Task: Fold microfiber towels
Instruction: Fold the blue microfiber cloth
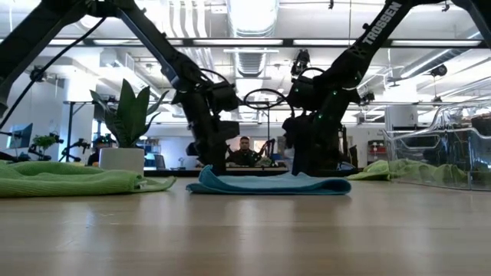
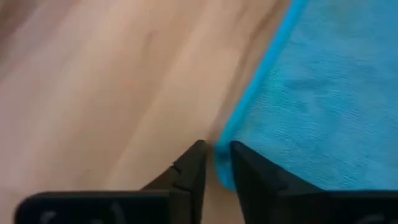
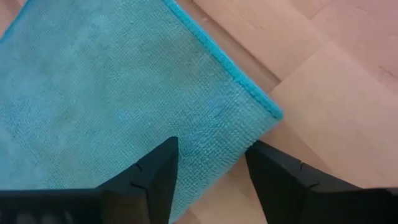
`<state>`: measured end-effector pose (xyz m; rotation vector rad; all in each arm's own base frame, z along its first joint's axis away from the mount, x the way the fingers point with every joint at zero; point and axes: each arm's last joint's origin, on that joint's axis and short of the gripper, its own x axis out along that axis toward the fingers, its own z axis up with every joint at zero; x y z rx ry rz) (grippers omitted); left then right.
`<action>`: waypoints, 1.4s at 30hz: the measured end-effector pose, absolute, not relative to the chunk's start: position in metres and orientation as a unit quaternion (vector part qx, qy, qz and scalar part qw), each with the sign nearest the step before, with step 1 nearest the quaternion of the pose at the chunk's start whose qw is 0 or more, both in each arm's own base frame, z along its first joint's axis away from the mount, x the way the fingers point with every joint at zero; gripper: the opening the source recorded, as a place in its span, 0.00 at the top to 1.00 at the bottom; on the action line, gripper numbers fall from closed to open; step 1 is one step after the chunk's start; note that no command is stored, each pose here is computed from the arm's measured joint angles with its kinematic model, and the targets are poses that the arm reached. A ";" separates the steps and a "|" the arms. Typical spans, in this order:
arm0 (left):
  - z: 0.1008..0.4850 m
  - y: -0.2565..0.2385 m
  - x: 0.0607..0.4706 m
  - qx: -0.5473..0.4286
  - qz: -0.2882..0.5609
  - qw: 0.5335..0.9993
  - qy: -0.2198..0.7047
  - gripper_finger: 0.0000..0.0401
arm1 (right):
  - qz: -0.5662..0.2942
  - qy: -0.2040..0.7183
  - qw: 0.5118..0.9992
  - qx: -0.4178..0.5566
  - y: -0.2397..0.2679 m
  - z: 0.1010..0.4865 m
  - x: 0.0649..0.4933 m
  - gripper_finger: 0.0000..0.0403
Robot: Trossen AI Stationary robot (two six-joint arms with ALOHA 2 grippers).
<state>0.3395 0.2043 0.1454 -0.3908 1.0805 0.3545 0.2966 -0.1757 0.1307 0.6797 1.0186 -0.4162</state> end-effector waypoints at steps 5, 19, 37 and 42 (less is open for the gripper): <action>0.155 0.199 0.336 -0.211 0.156 0.822 0.505 0.85 | -0.191 0.475 0.799 0.315 -0.176 0.131 0.296 0.56; 0.149 0.200 0.339 -0.228 0.177 0.828 0.481 0.59 | -0.191 0.467 0.805 0.312 -0.177 0.131 0.298 0.56; 0.172 0.197 0.328 -0.163 0.225 0.839 0.468 0.58 | -0.194 0.462 0.808 0.311 -0.178 0.132 0.299 0.56; 0.153 0.198 0.331 -0.184 0.227 0.829 0.477 0.58 | -0.194 0.461 0.808 0.311 -0.178 0.132 0.299 0.56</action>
